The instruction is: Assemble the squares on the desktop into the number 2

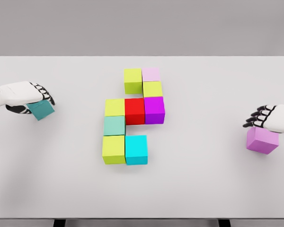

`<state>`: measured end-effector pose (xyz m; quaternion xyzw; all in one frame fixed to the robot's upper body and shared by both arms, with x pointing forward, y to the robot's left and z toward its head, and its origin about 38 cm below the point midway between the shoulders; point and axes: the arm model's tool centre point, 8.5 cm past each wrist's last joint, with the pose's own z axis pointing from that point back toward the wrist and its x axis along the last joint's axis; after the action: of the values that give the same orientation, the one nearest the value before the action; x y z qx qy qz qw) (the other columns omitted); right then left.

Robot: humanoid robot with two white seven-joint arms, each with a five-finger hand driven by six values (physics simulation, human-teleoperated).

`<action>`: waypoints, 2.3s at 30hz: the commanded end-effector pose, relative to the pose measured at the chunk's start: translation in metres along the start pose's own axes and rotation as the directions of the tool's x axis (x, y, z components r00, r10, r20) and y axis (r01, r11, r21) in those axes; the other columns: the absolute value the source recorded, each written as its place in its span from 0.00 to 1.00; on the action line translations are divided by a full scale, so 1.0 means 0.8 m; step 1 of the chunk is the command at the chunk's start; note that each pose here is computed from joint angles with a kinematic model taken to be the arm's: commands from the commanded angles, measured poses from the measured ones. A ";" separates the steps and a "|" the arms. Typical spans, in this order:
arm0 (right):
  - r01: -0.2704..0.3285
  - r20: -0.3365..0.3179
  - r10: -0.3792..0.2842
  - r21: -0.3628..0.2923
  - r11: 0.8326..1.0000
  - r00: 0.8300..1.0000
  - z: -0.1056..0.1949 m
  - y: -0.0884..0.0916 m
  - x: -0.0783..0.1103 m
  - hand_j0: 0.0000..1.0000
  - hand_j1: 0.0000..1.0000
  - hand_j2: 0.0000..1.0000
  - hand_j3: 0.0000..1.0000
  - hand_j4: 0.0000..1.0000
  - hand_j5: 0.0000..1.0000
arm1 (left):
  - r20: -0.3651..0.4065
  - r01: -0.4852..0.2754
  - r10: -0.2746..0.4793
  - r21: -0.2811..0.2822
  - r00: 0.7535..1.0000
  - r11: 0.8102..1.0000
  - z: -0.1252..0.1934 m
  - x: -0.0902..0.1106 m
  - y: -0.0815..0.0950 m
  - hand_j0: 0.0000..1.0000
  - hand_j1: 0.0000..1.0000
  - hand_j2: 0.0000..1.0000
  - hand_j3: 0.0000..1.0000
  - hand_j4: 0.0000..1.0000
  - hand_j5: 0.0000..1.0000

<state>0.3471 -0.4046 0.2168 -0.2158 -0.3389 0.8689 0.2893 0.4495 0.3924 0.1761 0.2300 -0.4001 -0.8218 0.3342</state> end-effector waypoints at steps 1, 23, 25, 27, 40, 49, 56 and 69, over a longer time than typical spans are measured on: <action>-0.004 -0.004 0.004 0.015 1.000 1.000 -0.002 0.004 0.000 1.00 1.00 1.00 1.00 1.00 1.00 | -0.005 -0.006 0.006 -0.010 1.000 1.000 0.001 -0.003 -0.004 0.54 0.54 0.54 0.54 0.54 0.54; -0.015 0.046 0.014 0.027 1.000 0.999 -0.018 0.008 0.019 1.00 1.00 1.00 1.00 1.00 1.00 | 0.155 -0.126 0.119 0.037 0.981 0.991 -0.083 0.076 0.074 0.34 0.34 0.34 0.34 0.34 0.34; -0.015 0.047 0.014 0.023 1.000 0.999 -0.019 0.007 0.019 1.00 1.00 1.00 1.00 1.00 1.00 | 0.134 -0.171 0.163 0.046 0.977 0.984 -0.098 0.102 0.108 0.34 0.34 0.34 0.34 0.34 0.34; -0.014 0.046 0.013 0.019 1.000 0.999 -0.020 0.007 0.019 1.00 1.00 1.00 1.00 1.00 1.00 | 0.110 -0.203 0.195 0.073 0.975 0.976 -0.106 0.116 0.128 0.34 0.34 0.34 0.34 0.34 0.34; -0.008 0.058 0.006 0.030 1.000 0.998 -0.026 0.012 0.023 0.84 0.84 0.84 0.84 0.84 0.84 | -0.091 -0.377 0.392 0.147 0.915 0.914 -0.135 0.117 0.188 0.34 0.34 0.34 0.34 0.34 0.34; 0.004 0.057 -0.005 0.014 1.000 0.998 -0.024 0.009 0.021 0.58 0.58 0.58 0.58 0.58 0.58 | -0.306 -0.468 0.485 0.133 0.819 0.874 -0.178 0.142 0.195 0.33 0.33 0.33 0.33 0.33 0.33; 0.132 0.095 -0.122 -0.107 0.986 0.988 -0.011 -0.014 0.008 0.63 0.63 0.63 0.63 0.63 0.63 | -0.397 -0.514 0.511 0.107 0.763 0.851 -0.218 0.127 0.208 0.34 0.34 0.34 0.34 0.34 0.34; 0.142 0.171 -0.106 -0.219 0.965 0.980 -0.017 -0.054 0.025 0.66 0.66 0.66 0.66 0.66 0.66 | -0.399 -0.526 0.515 0.091 0.759 0.846 -0.238 0.141 0.214 0.34 0.34 0.34 0.34 0.34 0.34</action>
<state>0.3581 -0.3653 0.2371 -0.1645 -0.4658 0.8192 0.2914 0.5587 0.1384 0.1956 0.2715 -0.3604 -0.6333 0.6287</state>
